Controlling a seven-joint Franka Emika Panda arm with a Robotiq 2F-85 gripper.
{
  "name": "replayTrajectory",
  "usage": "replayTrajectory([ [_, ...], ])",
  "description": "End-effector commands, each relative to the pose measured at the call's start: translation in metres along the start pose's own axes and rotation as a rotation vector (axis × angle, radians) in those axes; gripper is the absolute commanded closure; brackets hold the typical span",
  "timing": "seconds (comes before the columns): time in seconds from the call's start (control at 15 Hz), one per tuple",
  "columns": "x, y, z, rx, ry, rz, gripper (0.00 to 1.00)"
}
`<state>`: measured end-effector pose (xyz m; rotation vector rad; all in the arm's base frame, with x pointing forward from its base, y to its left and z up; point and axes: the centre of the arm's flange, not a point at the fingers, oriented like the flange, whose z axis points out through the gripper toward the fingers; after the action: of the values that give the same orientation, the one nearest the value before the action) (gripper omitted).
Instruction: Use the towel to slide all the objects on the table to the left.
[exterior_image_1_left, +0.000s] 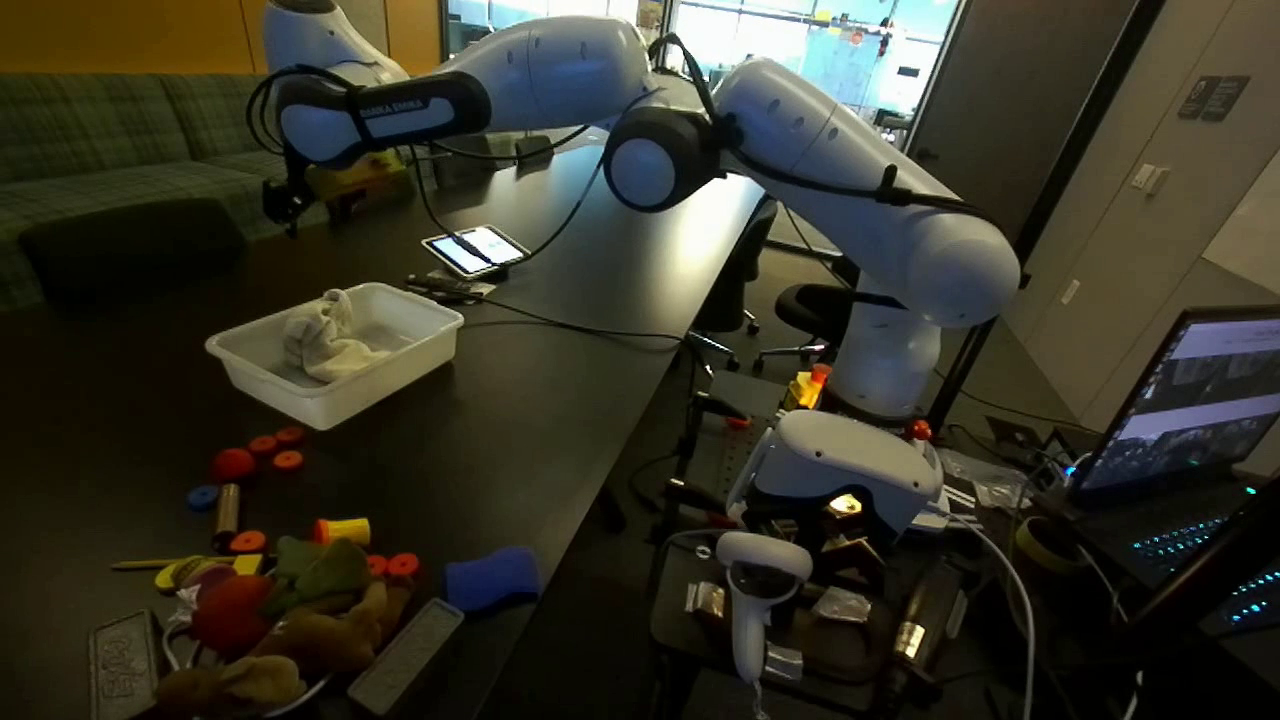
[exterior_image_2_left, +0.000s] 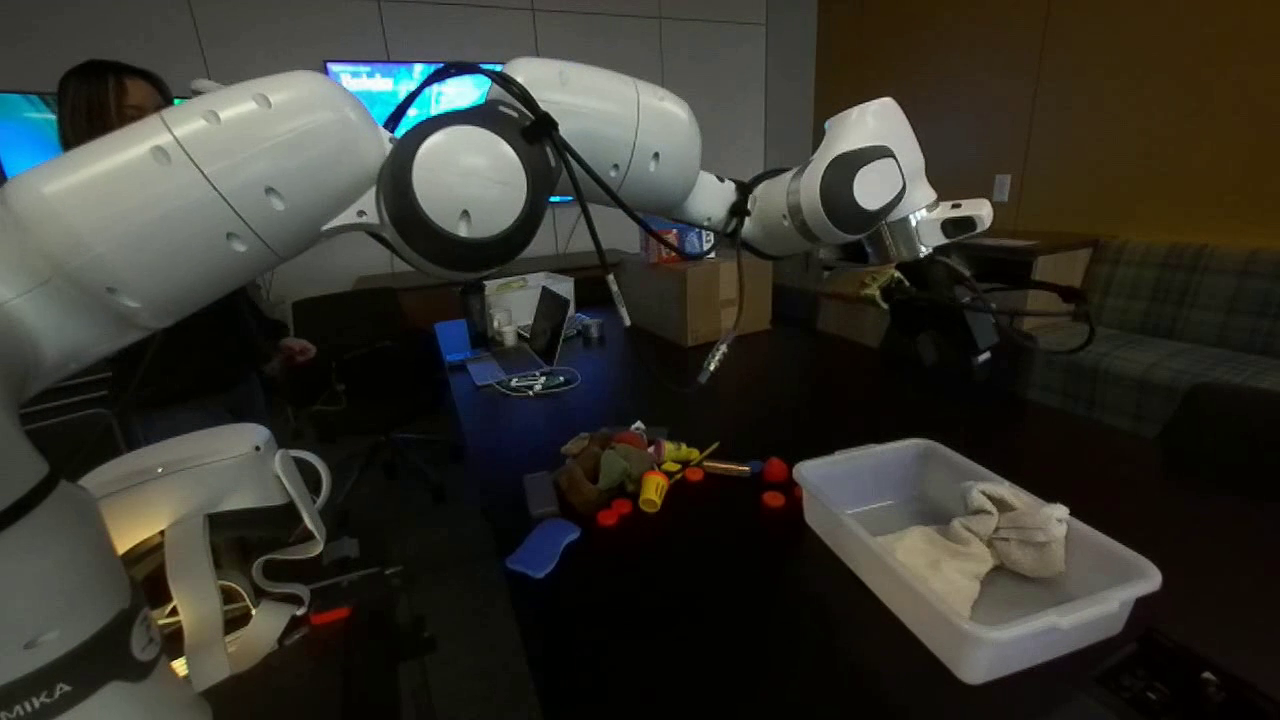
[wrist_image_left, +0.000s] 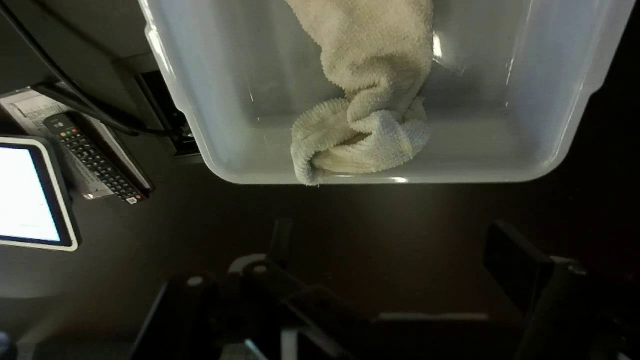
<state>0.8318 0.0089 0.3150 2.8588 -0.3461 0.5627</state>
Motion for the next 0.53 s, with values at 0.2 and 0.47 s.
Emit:
replayTrajectory([
  [0.2, -0.054, 0.049, -0.072, -0.008, -0.198, -0.163, 0.0],
  [0.47, -0.075, 0.069, -0.092, 0.003, -0.318, -0.177, 0.0],
])
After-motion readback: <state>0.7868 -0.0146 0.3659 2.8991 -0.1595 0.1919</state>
